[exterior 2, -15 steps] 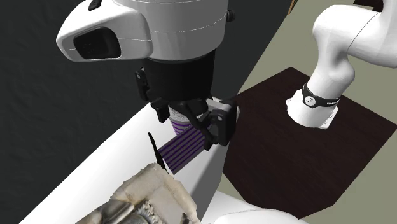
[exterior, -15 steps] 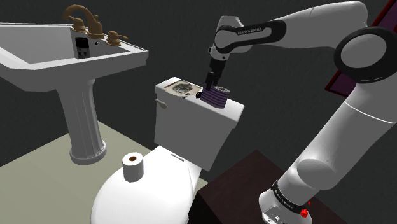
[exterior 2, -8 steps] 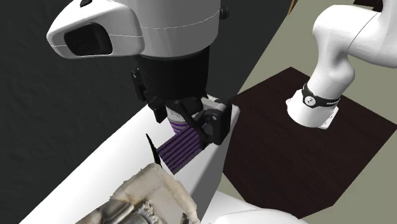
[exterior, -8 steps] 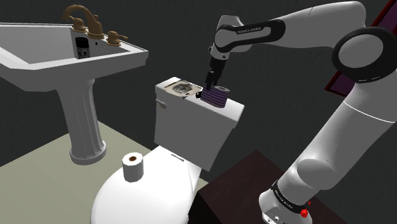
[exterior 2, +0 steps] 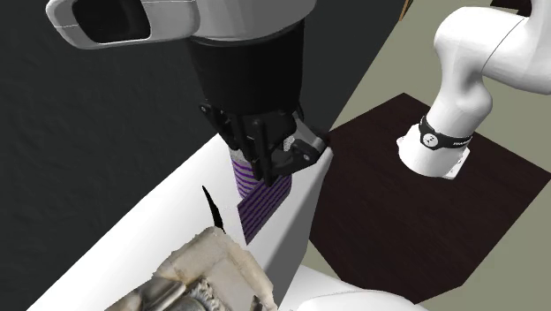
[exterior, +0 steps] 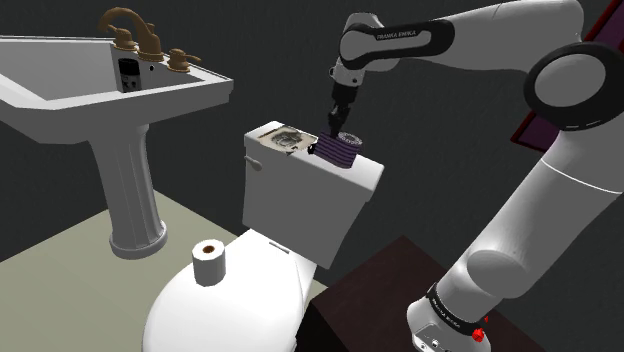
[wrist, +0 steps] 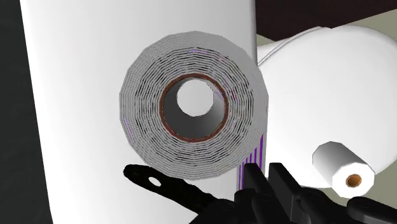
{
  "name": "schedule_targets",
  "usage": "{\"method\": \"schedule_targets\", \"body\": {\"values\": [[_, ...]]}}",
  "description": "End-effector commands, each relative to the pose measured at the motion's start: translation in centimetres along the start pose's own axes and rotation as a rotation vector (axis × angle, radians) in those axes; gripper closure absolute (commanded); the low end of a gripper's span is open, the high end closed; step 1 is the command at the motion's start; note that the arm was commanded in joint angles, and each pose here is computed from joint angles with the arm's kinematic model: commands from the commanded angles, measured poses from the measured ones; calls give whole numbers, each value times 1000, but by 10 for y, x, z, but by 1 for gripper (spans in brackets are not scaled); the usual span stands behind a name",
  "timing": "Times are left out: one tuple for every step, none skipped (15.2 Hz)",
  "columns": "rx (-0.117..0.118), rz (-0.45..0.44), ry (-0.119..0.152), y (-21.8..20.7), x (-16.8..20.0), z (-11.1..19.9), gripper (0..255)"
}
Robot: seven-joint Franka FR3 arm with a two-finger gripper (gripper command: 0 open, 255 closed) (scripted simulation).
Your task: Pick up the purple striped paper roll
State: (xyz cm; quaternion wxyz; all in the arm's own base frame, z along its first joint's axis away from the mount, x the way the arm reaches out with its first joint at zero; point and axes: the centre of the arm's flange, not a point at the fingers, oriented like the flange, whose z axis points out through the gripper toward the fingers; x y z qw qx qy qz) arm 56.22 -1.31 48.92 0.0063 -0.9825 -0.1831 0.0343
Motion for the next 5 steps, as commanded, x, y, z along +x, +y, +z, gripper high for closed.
{"method": "schedule_targets", "body": {"values": [[0, 0, 0, -1, 0, -11, 255], [0, 0, 0, -1, -1, -17, 255], [0, 0, 0, -1, -1, -22, 255], [0, 0, 0, -1, -1, -23, 255], [0, 0, 0, -1, -1, -23, 255]]}}
